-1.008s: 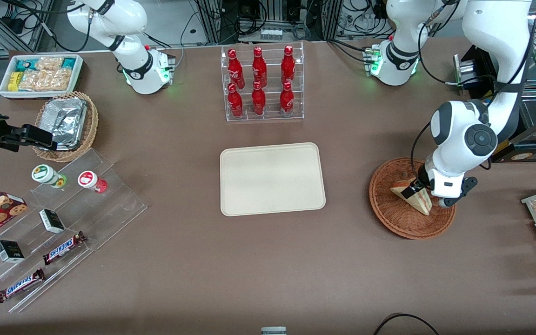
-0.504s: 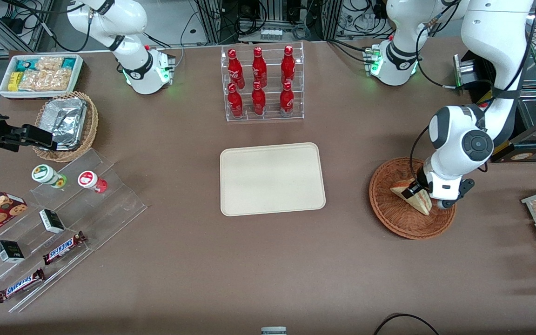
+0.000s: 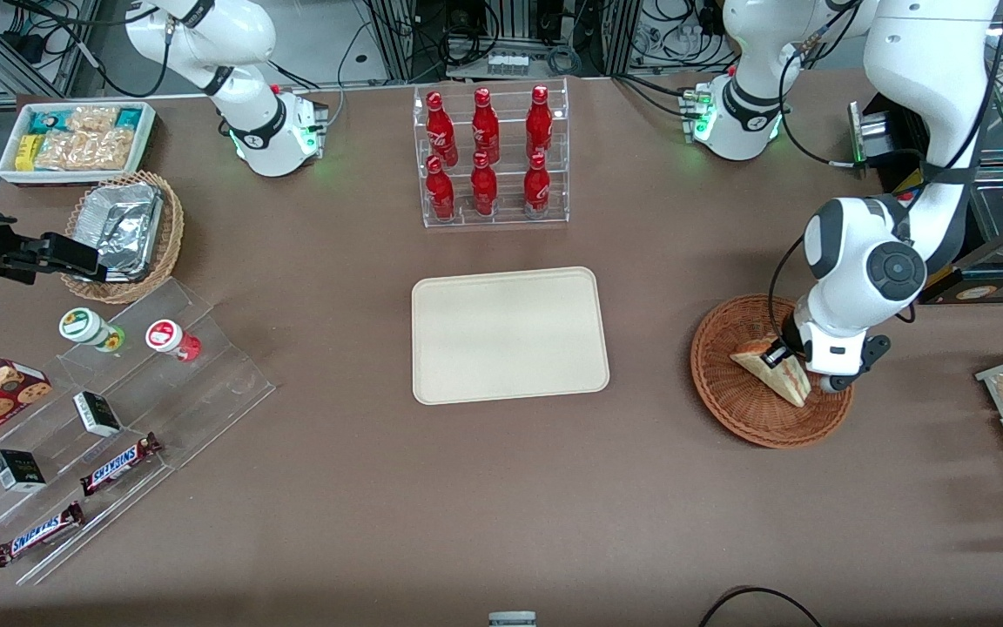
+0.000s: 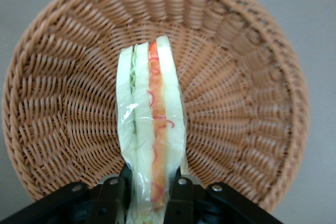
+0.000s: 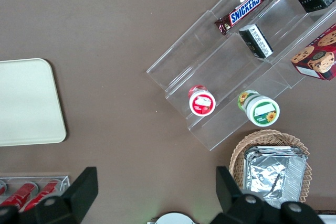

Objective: Place sandwich from basket to tray
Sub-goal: 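Lift the sandwich and carry it over the cream tray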

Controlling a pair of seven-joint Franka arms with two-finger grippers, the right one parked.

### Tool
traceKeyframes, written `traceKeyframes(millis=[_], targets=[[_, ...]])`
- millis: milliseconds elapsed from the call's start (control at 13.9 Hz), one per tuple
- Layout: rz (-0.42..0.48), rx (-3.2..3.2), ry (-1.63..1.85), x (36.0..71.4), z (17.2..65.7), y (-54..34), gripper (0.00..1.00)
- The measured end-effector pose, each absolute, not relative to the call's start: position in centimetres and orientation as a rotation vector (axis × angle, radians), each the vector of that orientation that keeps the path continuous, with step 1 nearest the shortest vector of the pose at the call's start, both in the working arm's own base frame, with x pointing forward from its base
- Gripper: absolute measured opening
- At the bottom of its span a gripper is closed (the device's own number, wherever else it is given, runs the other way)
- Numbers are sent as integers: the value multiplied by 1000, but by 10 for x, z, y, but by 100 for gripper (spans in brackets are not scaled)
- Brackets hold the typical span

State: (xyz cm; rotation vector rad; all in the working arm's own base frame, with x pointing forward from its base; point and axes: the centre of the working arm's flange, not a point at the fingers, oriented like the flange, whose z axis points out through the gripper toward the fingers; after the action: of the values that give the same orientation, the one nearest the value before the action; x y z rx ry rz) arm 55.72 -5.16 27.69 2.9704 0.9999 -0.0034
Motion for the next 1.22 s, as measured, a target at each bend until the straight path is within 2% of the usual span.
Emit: traceKeyframes(millis=[288, 504, 648, 864, 1224], targets=[[-51, 3047, 917, 563, 358, -77, 15], [-31, 3093, 758, 568, 429, -141, 15], [11, 3110, 613, 561, 452, -196, 15], [-5, 3131, 398, 538, 444, -287, 15], [-99, 3138, 170, 527, 385, -401, 15]])
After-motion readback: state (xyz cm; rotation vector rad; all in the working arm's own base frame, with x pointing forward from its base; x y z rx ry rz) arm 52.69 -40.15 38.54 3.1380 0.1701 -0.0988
